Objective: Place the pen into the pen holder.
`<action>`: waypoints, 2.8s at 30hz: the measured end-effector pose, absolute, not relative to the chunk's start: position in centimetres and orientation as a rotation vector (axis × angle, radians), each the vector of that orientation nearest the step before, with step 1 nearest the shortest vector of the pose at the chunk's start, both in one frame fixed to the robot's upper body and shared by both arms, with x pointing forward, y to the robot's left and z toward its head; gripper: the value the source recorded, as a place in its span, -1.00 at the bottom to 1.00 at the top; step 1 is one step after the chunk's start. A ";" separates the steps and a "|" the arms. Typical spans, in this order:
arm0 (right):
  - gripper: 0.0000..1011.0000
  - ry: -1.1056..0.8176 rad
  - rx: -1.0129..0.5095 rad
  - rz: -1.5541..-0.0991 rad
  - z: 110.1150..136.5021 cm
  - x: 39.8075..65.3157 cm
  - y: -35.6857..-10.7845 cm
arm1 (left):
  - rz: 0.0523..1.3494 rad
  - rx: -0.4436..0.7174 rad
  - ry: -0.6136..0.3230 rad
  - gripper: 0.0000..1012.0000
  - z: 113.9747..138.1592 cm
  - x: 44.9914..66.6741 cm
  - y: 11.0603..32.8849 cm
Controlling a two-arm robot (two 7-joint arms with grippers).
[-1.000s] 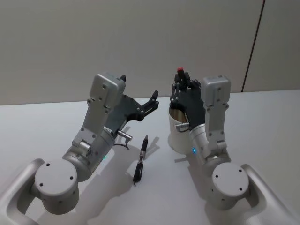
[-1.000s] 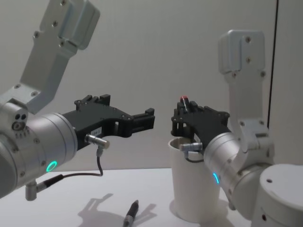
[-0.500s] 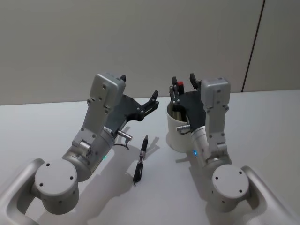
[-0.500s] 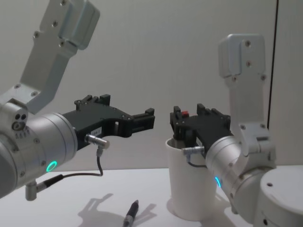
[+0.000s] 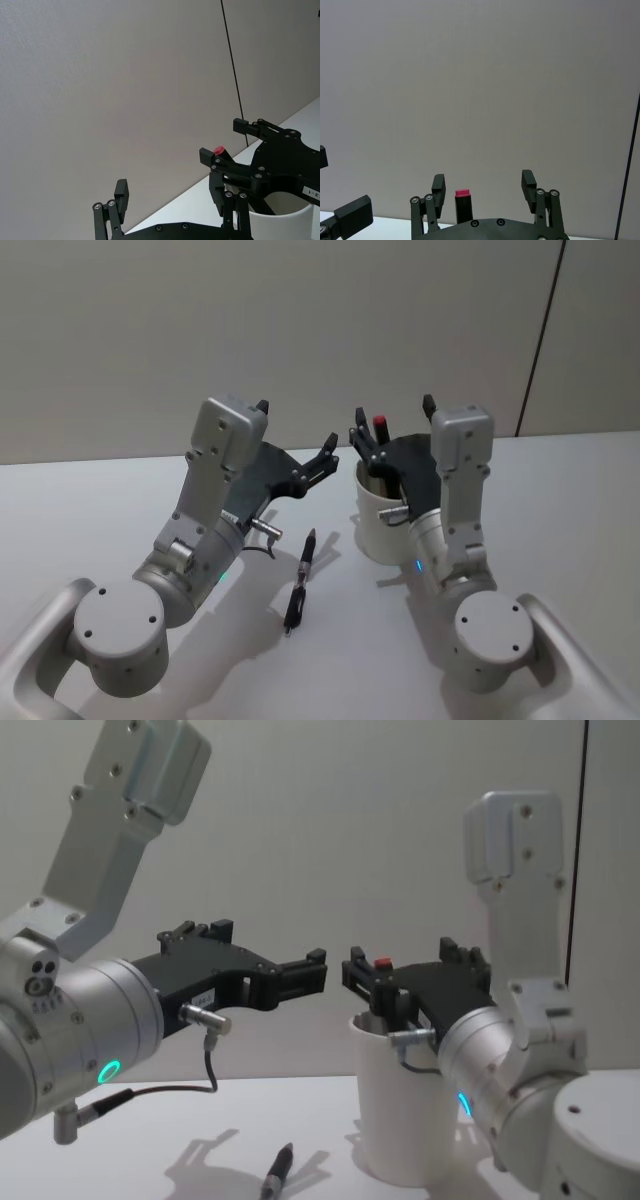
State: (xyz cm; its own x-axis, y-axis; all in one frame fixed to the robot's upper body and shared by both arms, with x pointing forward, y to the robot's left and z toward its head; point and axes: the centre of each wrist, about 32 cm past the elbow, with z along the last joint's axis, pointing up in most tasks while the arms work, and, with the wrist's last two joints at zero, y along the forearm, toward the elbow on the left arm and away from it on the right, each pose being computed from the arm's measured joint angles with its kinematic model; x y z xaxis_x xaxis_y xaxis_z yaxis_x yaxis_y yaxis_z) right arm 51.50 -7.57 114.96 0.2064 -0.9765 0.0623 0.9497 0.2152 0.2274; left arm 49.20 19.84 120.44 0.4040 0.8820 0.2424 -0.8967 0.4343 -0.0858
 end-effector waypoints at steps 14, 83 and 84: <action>0.98 -0.199 0.252 -1.306 119.0 50.1 -11.0 | 1.124 0.061 -0.268 0.98 120.4 49.2 19.8; 0.98 0.116 0.165 -1.327 125.4 43.4 -24.1 | 1.124 0.061 -0.267 0.98 120.4 49.2 19.8; 0.98 0.118 0.163 -1.327 125.4 43.4 -24.2 | 1.124 0.061 -0.267 0.98 120.4 49.2 19.8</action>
State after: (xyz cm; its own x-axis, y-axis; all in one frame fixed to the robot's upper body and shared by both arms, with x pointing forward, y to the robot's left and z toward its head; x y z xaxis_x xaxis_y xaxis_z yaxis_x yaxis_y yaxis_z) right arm 43.40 -24.18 125.38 0.2376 -0.9548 -0.1789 0.9713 0.2321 0.0513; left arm 49.16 19.83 120.41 0.4041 0.8821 0.2419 -0.8967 0.4343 -0.0857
